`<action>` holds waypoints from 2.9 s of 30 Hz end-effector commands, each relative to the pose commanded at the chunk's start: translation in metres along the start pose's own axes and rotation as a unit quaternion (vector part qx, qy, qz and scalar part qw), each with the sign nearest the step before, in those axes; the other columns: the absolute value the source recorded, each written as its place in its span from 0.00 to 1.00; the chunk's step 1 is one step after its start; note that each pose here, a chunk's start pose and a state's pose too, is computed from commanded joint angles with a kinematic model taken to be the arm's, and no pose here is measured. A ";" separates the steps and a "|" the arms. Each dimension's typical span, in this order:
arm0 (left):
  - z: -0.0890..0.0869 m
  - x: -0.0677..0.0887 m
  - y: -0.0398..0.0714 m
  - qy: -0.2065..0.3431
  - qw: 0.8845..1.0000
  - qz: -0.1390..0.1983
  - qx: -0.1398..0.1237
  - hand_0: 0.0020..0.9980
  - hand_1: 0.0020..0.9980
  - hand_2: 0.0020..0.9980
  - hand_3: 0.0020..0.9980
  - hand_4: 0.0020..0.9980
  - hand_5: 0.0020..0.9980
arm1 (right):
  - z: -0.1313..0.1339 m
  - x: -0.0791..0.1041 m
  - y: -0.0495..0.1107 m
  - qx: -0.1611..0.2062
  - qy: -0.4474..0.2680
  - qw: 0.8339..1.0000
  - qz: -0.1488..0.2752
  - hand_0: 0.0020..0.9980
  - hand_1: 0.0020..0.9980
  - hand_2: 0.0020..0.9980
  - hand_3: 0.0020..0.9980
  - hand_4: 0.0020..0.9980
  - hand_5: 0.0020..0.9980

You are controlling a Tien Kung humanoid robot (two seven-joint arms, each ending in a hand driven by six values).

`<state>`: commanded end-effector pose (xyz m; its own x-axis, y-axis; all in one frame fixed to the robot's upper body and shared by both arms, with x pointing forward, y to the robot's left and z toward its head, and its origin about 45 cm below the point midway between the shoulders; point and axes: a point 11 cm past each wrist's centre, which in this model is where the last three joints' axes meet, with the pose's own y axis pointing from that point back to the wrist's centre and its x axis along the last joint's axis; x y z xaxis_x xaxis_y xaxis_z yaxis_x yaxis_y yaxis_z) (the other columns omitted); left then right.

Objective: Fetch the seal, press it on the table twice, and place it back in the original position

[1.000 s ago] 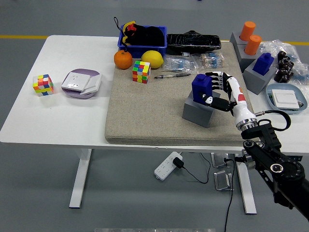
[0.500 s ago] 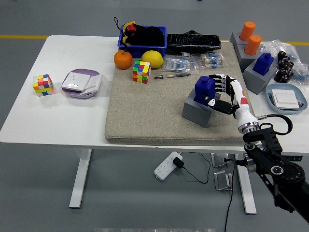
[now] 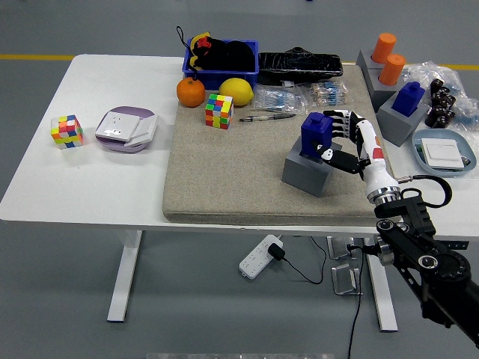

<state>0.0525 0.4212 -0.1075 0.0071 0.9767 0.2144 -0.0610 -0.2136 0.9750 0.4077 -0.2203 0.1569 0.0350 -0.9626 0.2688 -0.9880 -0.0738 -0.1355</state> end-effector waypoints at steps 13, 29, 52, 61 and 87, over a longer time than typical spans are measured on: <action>0.000 0.000 0.000 0.001 1.000 0.000 0.000 0.72 0.70 0.69 0.72 0.64 0.21 | 0.000 0.010 0.004 0.024 -0.025 0.998 0.048 0.58 0.43 0.43 0.45 0.73 0.00; 0.000 -0.001 0.000 0.000 1.000 -0.001 0.000 0.72 0.70 0.69 0.72 0.64 0.21 | 0.013 -0.002 0.013 -0.002 -0.034 0.999 0.035 0.58 0.43 0.42 0.44 0.76 0.00; 0.001 -0.001 0.000 -0.001 1.000 -0.001 -0.001 0.72 0.70 0.69 0.72 0.64 0.21 | 0.015 -0.012 0.012 -0.008 -0.030 0.999 0.028 0.57 0.42 0.42 0.43 0.77 0.00; 0.001 -0.001 0.000 -0.001 1.000 -0.001 -0.001 0.72 0.70 0.69 0.72 0.64 0.21 | 0.017 -0.015 0.013 -0.010 -0.029 0.999 0.025 0.57 0.42 0.42 0.43 0.77 0.00; 0.000 -0.003 0.000 -0.002 1.000 -0.002 0.000 0.72 0.70 0.69 0.72 0.64 0.21 | 0.019 -0.005 0.012 -0.011 -0.019 0.999 0.027 0.57 0.42 0.41 0.43 0.77 0.00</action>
<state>0.0528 0.4187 -0.1083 0.0107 0.9777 0.2097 -0.0617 -0.2087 0.9760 0.3986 -0.2210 0.1355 -0.0136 -0.9741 0.2256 -0.9916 -0.0158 -0.1280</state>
